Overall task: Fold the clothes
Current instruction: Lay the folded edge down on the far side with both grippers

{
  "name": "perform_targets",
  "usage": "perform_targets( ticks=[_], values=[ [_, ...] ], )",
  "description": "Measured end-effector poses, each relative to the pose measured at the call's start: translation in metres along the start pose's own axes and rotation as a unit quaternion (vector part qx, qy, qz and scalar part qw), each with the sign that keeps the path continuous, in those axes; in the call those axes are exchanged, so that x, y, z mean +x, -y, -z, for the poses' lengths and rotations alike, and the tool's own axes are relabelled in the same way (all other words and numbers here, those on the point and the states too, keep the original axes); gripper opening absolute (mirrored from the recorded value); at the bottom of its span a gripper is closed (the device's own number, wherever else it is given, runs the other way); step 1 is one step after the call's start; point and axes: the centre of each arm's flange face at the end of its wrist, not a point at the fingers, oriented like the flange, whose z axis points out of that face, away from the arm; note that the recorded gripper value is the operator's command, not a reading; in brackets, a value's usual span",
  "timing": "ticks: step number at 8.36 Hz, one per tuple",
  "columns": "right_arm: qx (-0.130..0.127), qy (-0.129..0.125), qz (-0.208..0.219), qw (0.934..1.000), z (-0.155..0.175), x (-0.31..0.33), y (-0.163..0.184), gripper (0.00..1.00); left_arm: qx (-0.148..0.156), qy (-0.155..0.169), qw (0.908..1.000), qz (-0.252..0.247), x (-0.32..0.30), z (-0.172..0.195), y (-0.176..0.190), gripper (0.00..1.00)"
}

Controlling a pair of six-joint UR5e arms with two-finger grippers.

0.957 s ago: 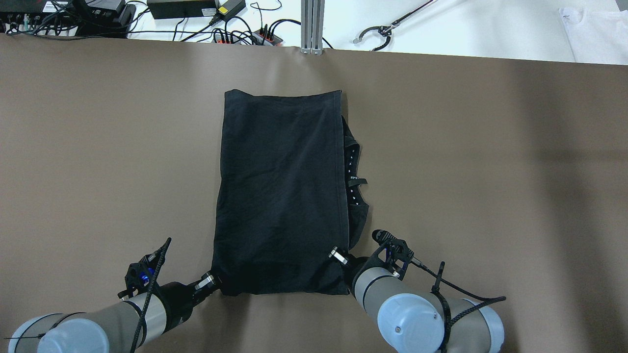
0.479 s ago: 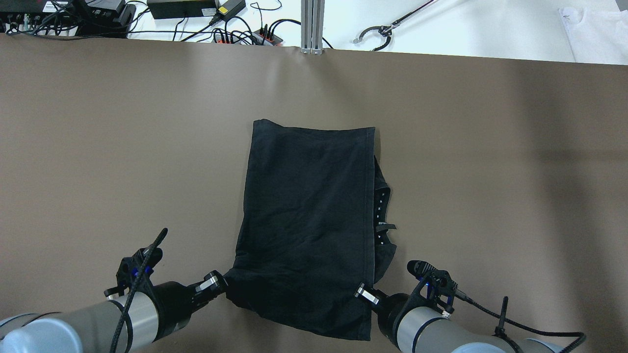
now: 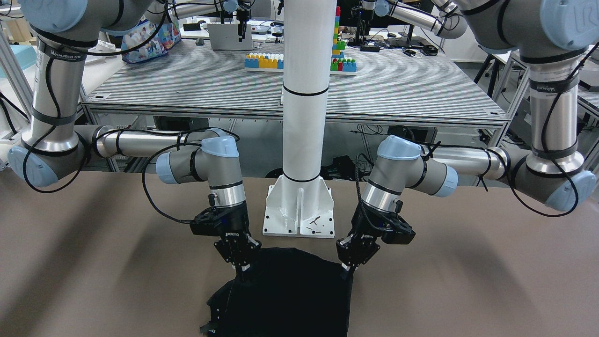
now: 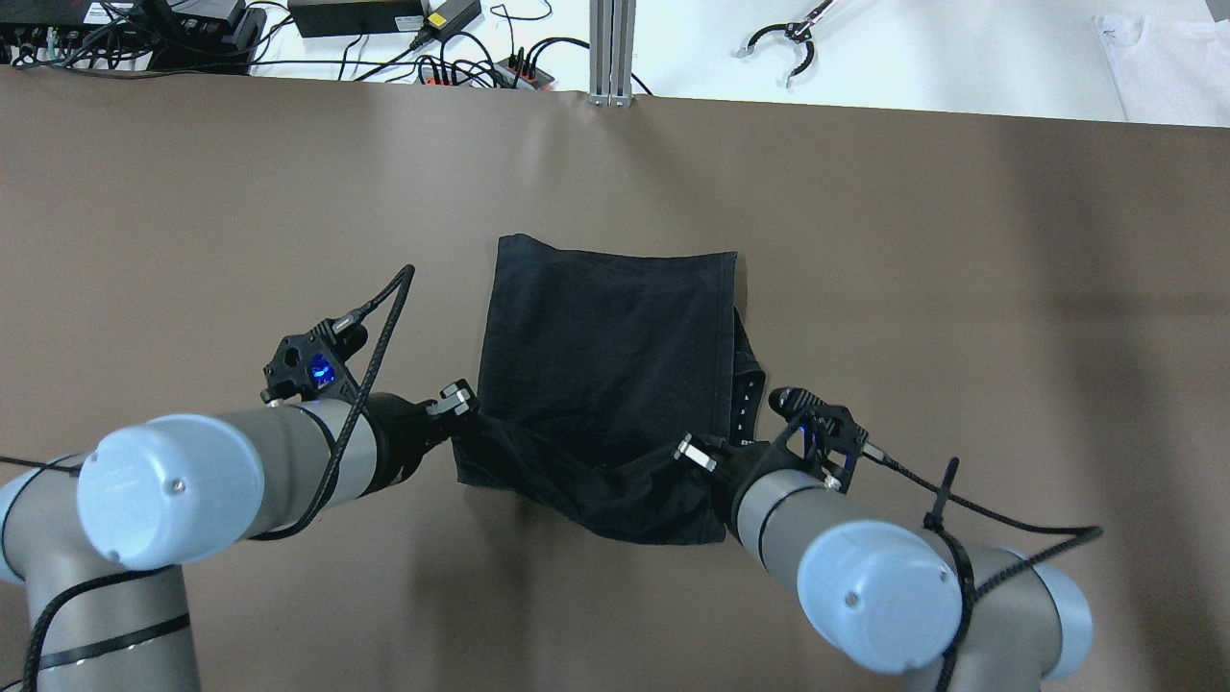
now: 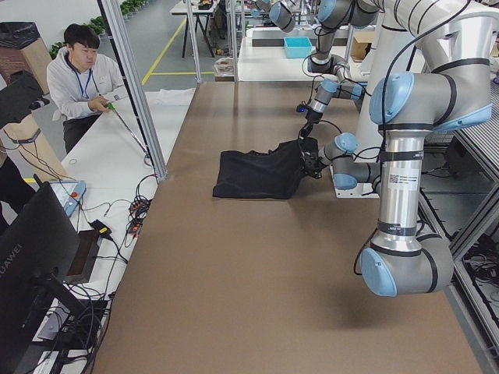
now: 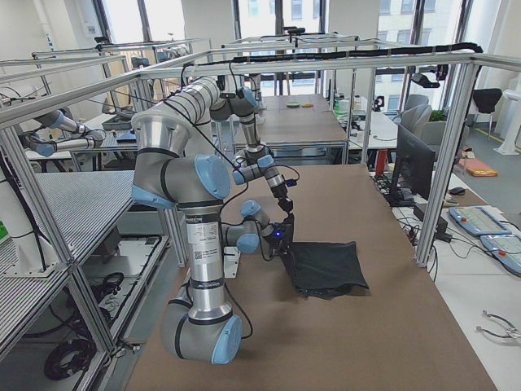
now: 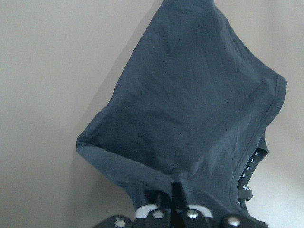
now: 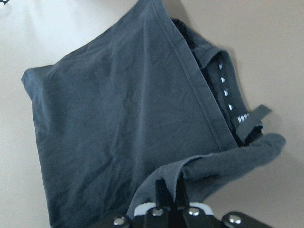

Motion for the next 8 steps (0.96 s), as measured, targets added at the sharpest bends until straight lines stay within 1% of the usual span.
perform_targets(
  ticks=[2,4,5,6,7,8],
  values=[
    [0.023,-0.023,0.001,0.9995,-0.035,-0.034,0.057,0.00,0.033,0.020,0.9991,-0.016,0.030,-0.014,0.043,0.00],
    [0.045,-0.040,0.003,0.9982,-0.066,-0.061,0.096,0.00,0.060,0.042,0.9967,-0.034,0.054,-0.041,0.089,0.00],
    [0.056,-0.052,0.004,0.9971,-0.086,-0.077,0.112,0.00,0.078,0.057,0.9943,-0.044,0.075,-0.062,0.118,0.00],
    [0.065,-0.069,0.004,0.9955,-0.111,-0.091,0.128,0.16,0.093,0.073,0.9917,-0.050,0.104,-0.085,0.147,0.00],
    [0.075,-0.086,0.001,0.9934,-0.140,-0.105,0.147,0.93,0.108,0.091,0.9884,-0.055,0.142,-0.110,0.179,0.97],
    [0.085,-0.093,-0.002,0.9920,-0.167,-0.110,0.169,0.94,0.122,0.114,0.9843,-0.058,0.179,-0.134,0.210,1.00]
  ],
)
